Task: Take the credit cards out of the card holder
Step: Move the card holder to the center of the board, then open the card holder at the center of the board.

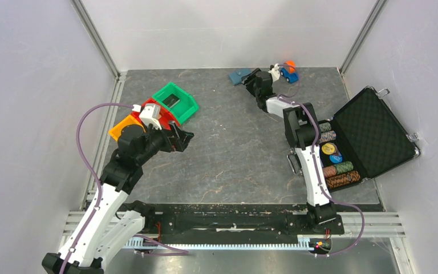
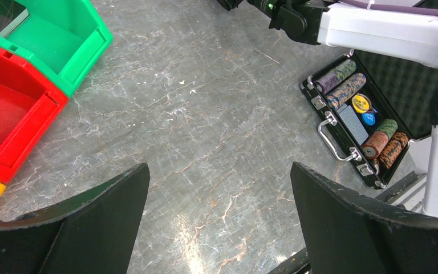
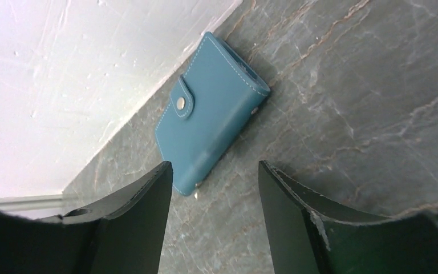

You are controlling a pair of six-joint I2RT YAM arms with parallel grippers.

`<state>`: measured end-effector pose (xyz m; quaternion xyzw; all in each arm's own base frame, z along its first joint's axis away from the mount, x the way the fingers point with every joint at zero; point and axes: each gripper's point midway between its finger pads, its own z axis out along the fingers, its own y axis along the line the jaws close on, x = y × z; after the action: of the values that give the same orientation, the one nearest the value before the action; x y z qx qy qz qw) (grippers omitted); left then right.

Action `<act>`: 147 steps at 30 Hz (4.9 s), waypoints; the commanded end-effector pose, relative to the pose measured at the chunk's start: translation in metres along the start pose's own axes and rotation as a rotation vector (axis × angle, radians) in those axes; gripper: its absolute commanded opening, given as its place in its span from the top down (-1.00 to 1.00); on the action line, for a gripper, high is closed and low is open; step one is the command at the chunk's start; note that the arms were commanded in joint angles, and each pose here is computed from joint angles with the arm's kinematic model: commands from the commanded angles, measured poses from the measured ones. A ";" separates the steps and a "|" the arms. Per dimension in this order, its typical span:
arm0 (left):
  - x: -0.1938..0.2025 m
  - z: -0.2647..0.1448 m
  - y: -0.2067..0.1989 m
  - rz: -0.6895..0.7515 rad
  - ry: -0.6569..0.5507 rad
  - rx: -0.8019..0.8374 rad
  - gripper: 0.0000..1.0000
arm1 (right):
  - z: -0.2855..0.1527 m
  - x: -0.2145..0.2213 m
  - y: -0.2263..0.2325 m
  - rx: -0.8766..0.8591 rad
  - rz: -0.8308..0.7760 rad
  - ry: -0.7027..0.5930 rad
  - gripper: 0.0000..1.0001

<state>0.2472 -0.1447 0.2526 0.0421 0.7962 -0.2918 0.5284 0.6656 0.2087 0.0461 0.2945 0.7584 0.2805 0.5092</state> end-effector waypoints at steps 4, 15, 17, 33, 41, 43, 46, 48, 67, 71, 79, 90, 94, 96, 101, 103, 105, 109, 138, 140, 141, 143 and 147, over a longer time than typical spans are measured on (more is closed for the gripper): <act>-0.009 0.002 -0.009 -0.011 -0.024 0.036 -1.00 | 0.022 0.014 -0.024 0.052 0.087 -0.017 -0.11; -0.008 0.003 -0.009 -0.017 -0.018 0.034 -1.00 | 0.034 0.029 -0.047 0.121 0.165 -0.016 0.10; -0.008 0.003 -0.009 -0.018 -0.017 0.035 -1.00 | 0.035 0.031 -0.049 0.121 0.185 -0.015 0.16; -0.009 0.003 -0.009 -0.020 -0.019 0.036 -1.00 | 0.017 0.018 -0.051 0.132 0.036 0.003 1.00; -0.010 0.002 -0.011 -0.022 -0.032 0.043 -1.00 | -0.045 0.013 -0.039 0.035 -0.109 0.111 1.00; -0.010 0.001 -0.010 -0.021 -0.034 0.041 -1.00 | -0.061 0.015 -0.032 -0.012 -0.159 0.148 1.00; -0.010 0.000 -0.009 -0.019 -0.040 0.034 -1.00 | -0.091 0.027 -0.025 -0.081 -0.243 0.239 1.00; -0.012 -0.001 -0.008 -0.017 -0.046 0.032 -1.00 | -0.113 0.036 -0.027 -0.109 -0.287 0.293 1.00; 0.003 0.004 0.009 0.005 0.033 -0.049 -1.00 | -0.346 0.164 -0.079 -0.200 -0.562 0.730 1.00; 0.016 0.010 0.015 -0.003 0.120 -0.088 -1.00 | -0.382 0.172 -0.081 -0.240 -0.505 0.721 1.00; 0.063 0.023 0.001 -0.141 0.301 -0.087 -0.99 | -0.410 0.166 -0.090 -0.239 -0.448 0.679 1.00; 0.137 0.065 -0.047 -0.013 0.535 -0.124 -0.66 | -0.428 0.171 -0.086 -0.247 -0.277 0.691 1.00; 0.161 0.082 -0.072 0.034 0.587 -0.103 -0.54 | -0.428 0.167 -0.084 -0.250 -0.271 0.669 1.00; 0.174 0.088 -0.080 0.068 0.620 -0.104 -0.45 | -0.430 0.166 -0.083 -0.257 -0.261 0.662 1.00; 0.199 0.098 -0.096 0.116 0.666 -0.096 -0.33 | -0.434 0.159 -0.079 -0.275 -0.262 0.639 0.68; 0.207 0.100 -0.102 0.129 0.675 -0.086 -0.31 | -0.434 0.157 -0.080 -0.270 -0.277 0.631 0.58; 0.216 0.102 -0.109 0.143 0.692 -0.078 -0.30 | -0.435 0.158 -0.086 -0.250 -0.288 0.636 0.54; 0.226 0.105 -0.117 0.161 0.709 -0.074 -0.25 | -0.441 0.161 -0.093 -0.244 -0.274 0.647 0.45; 0.265 0.114 -0.108 0.199 0.780 -0.144 -0.17 | -0.451 0.175 -0.075 -0.350 -0.182 0.699 0.94; 0.263 0.114 -0.108 0.198 0.772 -0.150 -0.16 | -0.453 0.173 -0.070 -0.370 -0.171 0.695 1.00; 0.261 0.114 -0.109 0.195 0.764 -0.151 -0.16 | -0.453 0.172 -0.067 -0.379 -0.166 0.690 1.00; 0.257 0.113 -0.109 0.190 0.753 -0.151 -0.15 | -0.455 0.169 -0.061 -0.397 -0.164 0.682 1.00; 0.247 0.111 -0.113 0.178 0.729 -0.145 -0.12 | -0.454 0.163 -0.055 -0.403 -0.180 0.665 1.00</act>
<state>0.1767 -0.3369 0.0289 0.2047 0.9511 -0.1228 0.1958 0.1770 0.2223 0.0279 0.0360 0.8579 0.4255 0.2856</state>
